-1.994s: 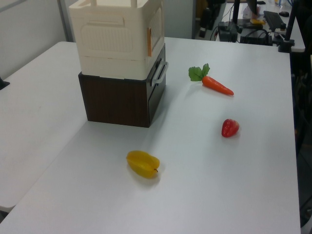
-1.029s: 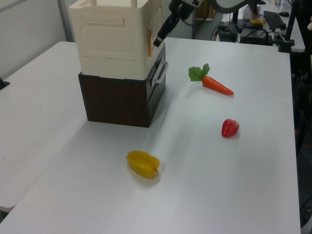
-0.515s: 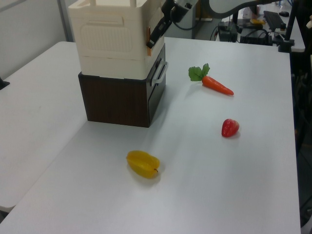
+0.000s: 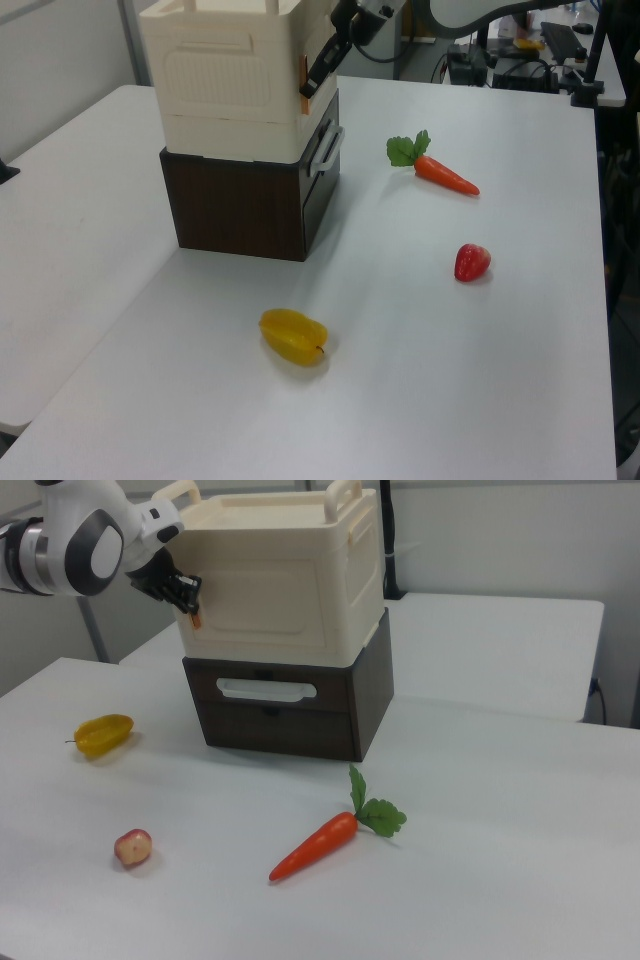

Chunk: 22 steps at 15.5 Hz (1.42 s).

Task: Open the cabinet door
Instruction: 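Pull the grasped door edge outward, swinging the door open on its hinge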

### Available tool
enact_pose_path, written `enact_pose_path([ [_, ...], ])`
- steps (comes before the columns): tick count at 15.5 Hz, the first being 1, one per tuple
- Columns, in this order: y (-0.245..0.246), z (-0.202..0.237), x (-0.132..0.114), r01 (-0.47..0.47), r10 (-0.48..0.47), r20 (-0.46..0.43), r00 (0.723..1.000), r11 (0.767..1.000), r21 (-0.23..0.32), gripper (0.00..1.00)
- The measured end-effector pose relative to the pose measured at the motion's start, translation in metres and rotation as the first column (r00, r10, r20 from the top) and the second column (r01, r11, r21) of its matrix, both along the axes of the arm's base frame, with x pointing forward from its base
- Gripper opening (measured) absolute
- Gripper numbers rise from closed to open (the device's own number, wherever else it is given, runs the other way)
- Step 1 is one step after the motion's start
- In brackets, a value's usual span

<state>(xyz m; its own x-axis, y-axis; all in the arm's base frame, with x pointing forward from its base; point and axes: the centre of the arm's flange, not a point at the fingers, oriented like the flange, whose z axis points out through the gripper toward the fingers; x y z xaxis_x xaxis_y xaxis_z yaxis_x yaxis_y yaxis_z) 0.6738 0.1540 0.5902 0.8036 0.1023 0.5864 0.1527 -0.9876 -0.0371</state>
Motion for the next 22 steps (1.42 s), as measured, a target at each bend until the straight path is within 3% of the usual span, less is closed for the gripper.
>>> enact_pose_path([
  [7,-0.003,0.002,-0.005,-0.001,0.001,-0.059,0.998,1.000,-0.011,0.16],
  [12,-0.020,0.012,-0.023,-0.027,0.019,-0.185,0.983,0.999,-0.041,0.16],
  [16,-0.061,0.016,-0.033,0.015,-0.029,-0.280,0.960,0.999,-0.050,0.16],
  [22,-0.143,0.003,-0.054,0.105,-0.137,-0.483,0.865,0.990,-0.092,0.72],
])
